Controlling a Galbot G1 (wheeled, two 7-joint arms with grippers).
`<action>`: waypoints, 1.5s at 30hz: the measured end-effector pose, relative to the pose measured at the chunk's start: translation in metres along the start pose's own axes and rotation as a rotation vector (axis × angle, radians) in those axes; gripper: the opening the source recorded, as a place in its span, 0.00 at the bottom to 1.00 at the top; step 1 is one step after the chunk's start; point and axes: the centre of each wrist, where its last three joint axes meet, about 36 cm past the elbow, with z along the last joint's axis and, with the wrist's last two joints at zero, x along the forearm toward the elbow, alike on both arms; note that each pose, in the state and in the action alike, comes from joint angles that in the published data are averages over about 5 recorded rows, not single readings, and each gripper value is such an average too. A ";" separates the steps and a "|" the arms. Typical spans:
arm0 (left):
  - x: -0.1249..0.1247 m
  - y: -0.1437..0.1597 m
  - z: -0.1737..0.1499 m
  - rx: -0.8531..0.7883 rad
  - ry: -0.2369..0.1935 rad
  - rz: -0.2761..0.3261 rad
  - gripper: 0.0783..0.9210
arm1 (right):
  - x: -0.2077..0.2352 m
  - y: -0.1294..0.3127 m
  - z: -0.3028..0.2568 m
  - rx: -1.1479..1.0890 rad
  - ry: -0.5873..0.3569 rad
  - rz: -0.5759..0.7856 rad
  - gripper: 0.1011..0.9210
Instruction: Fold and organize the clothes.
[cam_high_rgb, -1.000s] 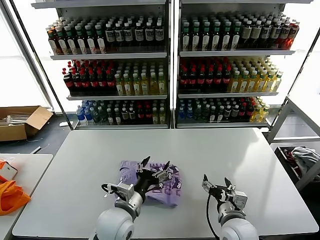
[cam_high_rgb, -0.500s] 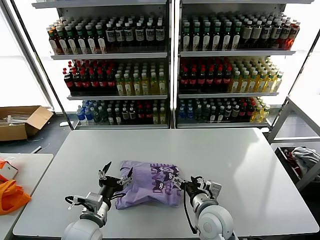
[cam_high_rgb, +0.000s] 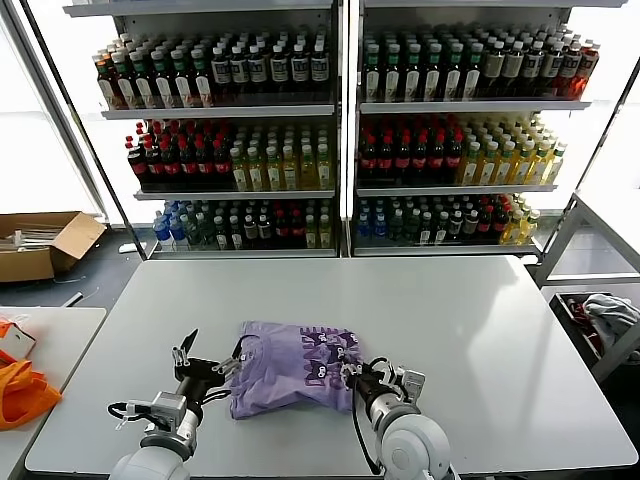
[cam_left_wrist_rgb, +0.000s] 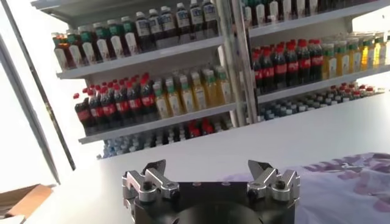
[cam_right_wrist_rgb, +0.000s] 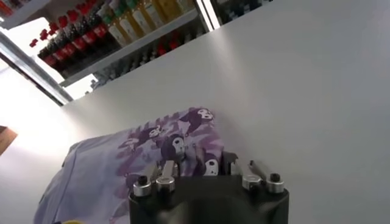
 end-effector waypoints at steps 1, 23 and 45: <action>0.000 0.000 0.000 0.002 0.000 -0.004 0.88 | 0.000 0.000 -0.001 0.007 -0.004 0.002 0.35; 0.006 -0.014 0.004 0.038 0.009 -0.022 0.88 | -0.001 -0.075 -0.027 0.218 -0.079 0.160 0.15; 0.021 -0.027 0.008 0.057 0.027 -0.027 0.88 | 0.039 -0.037 -0.010 0.497 -0.177 0.068 0.86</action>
